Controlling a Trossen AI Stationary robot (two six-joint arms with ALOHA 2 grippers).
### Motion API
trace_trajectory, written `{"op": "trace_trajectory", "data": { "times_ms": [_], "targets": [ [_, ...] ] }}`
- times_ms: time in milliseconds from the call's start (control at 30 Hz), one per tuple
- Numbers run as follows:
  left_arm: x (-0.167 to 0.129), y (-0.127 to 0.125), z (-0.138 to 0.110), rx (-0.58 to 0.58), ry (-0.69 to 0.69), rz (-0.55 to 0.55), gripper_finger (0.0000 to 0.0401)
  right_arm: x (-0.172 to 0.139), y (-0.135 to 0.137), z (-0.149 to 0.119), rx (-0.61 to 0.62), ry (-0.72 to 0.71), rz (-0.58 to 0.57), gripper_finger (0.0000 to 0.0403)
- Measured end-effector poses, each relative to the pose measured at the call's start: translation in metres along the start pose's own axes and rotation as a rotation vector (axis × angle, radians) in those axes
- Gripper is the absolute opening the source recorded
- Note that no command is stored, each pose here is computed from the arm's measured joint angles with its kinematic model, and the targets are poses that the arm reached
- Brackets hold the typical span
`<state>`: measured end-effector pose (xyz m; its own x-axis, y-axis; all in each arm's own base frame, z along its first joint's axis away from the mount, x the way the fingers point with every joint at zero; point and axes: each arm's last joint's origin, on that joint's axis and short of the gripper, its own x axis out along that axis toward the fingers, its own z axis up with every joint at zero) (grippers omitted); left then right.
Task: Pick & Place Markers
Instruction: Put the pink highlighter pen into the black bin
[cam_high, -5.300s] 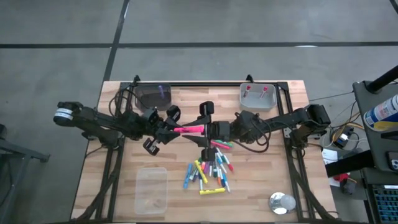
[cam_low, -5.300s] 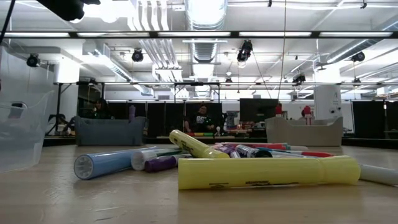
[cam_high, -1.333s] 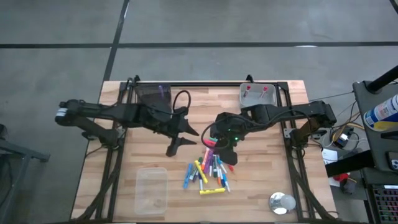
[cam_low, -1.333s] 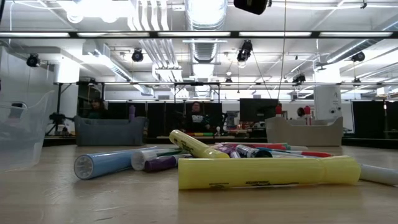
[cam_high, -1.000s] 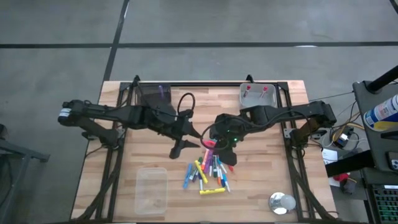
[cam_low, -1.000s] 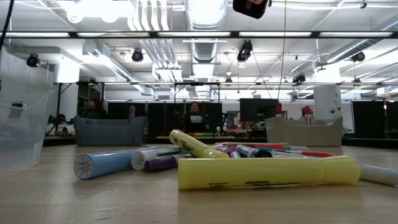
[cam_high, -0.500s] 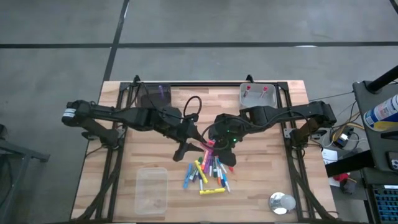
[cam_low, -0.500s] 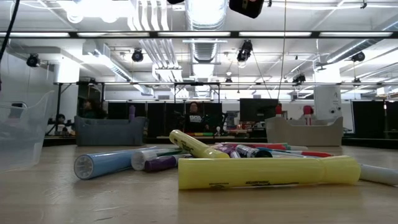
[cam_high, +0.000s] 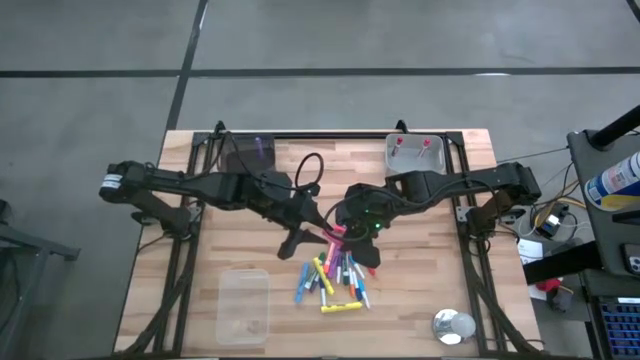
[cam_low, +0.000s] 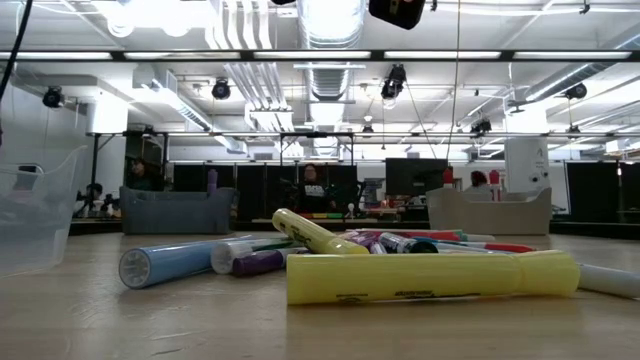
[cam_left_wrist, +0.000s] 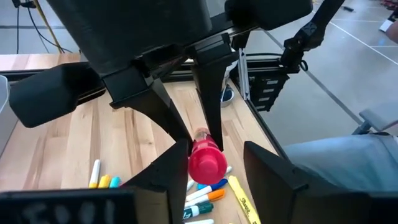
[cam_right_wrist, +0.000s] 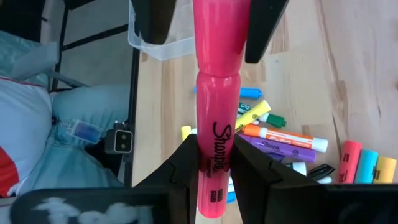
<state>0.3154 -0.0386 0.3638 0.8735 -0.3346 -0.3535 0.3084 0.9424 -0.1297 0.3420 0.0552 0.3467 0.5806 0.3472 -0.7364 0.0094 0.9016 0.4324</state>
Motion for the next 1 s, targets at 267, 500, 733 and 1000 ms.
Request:
{"op": "trace_trajectory", "data": {
  "times_ms": [267,500,733,1000],
  "targets": [
    [0.0002,0.0002,0.0007,-0.014,-0.009,0.003,0.0068,0.0015,-0.0006,-0.0006,-0.002,0.000,0.002,0.0068],
    [0.0002,0.0003,-0.0010,-0.022,0.008,0.003,0.0056,0.0018,-0.0009,-0.0007,-0.001,-0.001,-0.002,0.0068],
    [0.0002,0.0002,-0.0013,-0.052,0.012,0.001,0.0078,0.0018,-0.0010,-0.0006,0.000,-0.002,-0.003,0.0068],
    [0.0004,-0.0003,-0.0020,-0.114,0.018,-0.016,0.0080,0.0018,-0.0009,-0.0002,-0.002,-0.007,-0.002,0.0068]
  ]
}}
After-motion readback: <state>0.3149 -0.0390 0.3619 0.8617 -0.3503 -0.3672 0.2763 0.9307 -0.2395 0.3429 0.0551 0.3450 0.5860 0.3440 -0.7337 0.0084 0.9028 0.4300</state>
